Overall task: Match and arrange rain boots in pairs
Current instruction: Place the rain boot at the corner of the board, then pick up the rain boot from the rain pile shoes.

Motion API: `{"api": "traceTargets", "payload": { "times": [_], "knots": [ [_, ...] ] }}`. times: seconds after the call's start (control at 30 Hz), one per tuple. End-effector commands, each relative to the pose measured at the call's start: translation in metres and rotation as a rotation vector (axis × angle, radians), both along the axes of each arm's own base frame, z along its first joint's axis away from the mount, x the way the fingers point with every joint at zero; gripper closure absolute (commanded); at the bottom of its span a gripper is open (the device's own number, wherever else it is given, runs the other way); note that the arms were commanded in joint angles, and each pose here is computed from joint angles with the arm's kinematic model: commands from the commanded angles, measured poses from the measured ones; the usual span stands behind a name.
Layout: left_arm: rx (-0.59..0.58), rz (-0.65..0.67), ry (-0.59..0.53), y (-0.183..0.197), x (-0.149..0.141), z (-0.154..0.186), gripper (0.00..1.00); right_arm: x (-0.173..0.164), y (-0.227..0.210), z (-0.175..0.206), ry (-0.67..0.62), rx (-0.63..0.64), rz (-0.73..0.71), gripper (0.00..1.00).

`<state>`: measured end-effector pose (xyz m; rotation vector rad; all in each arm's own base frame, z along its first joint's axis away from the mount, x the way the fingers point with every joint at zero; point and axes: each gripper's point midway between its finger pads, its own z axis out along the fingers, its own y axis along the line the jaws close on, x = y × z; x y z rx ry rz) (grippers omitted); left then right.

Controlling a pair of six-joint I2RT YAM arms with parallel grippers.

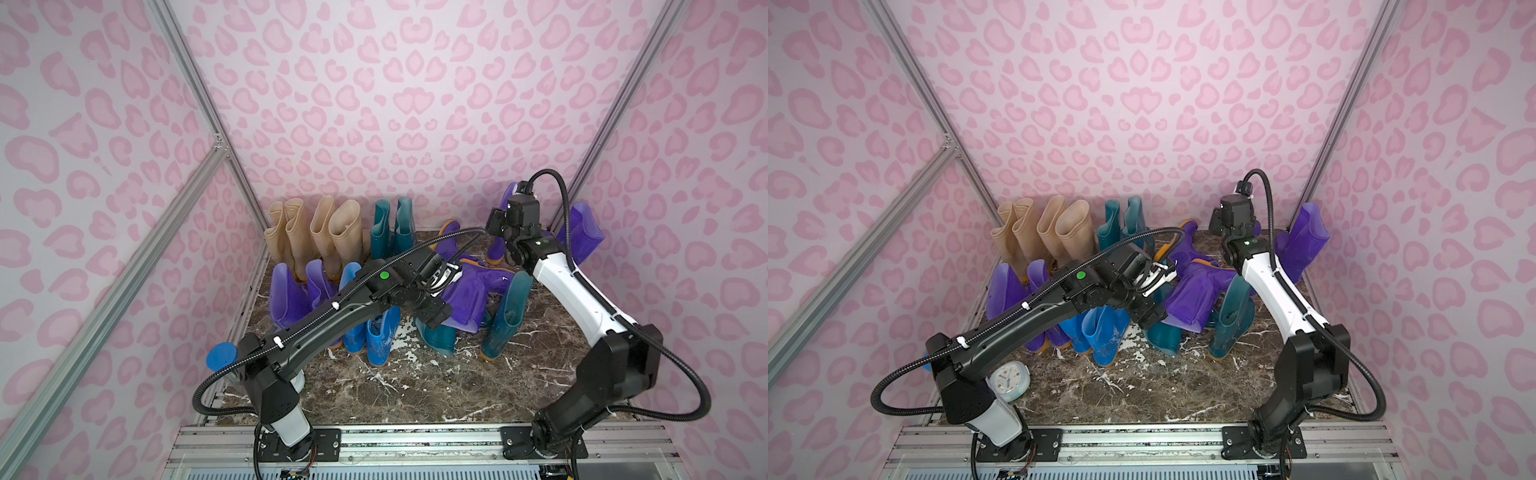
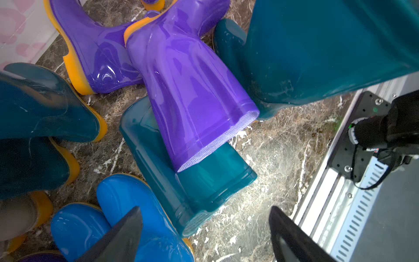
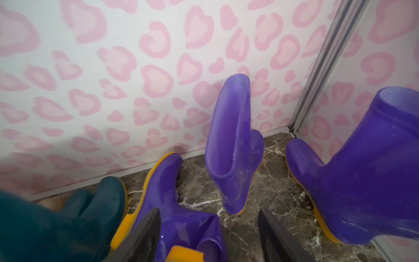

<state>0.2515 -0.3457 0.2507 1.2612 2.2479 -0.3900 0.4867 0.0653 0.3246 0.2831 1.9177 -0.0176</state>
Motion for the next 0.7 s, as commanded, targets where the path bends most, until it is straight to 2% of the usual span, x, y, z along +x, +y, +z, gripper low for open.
{"api": "traceTargets", "payload": {
  "times": [0.0, 0.2, 0.3, 0.33, 0.4, 0.43, 0.47, 0.67],
  "knots": [
    [0.035, -0.033, -0.046, 0.004, 0.001, -0.005, 0.11, -0.031, 0.003, 0.012, -0.056, -0.005, -0.024, 0.29],
    [0.0, -0.075, -0.045, -0.006, -0.004, -0.009, 0.11, -0.092, -0.006, 0.023, -0.093, -0.011, -0.04, 0.27],
    [0.009, -0.119, -0.045, -0.011, -0.011, -0.013, 0.11, -0.116, -0.017, 0.023, -0.069, -0.035, -0.064, 0.26],
    [0.017, -0.145, -0.049, -0.014, -0.015, -0.015, 0.11, -0.124, -0.021, 0.02, -0.051, -0.038, -0.071, 0.24],
    [0.044, -0.2, -0.065, -0.019, -0.024, -0.022, 0.1, -0.139, -0.026, 0.011, -0.013, -0.029, -0.078, 0.11],
    [0.061, -0.234, -0.079, -0.022, -0.028, -0.026, 0.1, -0.146, -0.027, 0.008, 0.007, -0.022, -0.071, 0.09],
    [0.075, -0.258, -0.093, -0.025, -0.03, -0.029, 0.1, -0.153, -0.029, 0.005, 0.024, -0.019, -0.07, 0.02],
    [0.13, -0.379, -0.204, -0.042, -0.032, -0.044, 0.06, -0.181, -0.03, -0.008, 0.123, 0.089, -0.042, 0.01]
  ]
}}
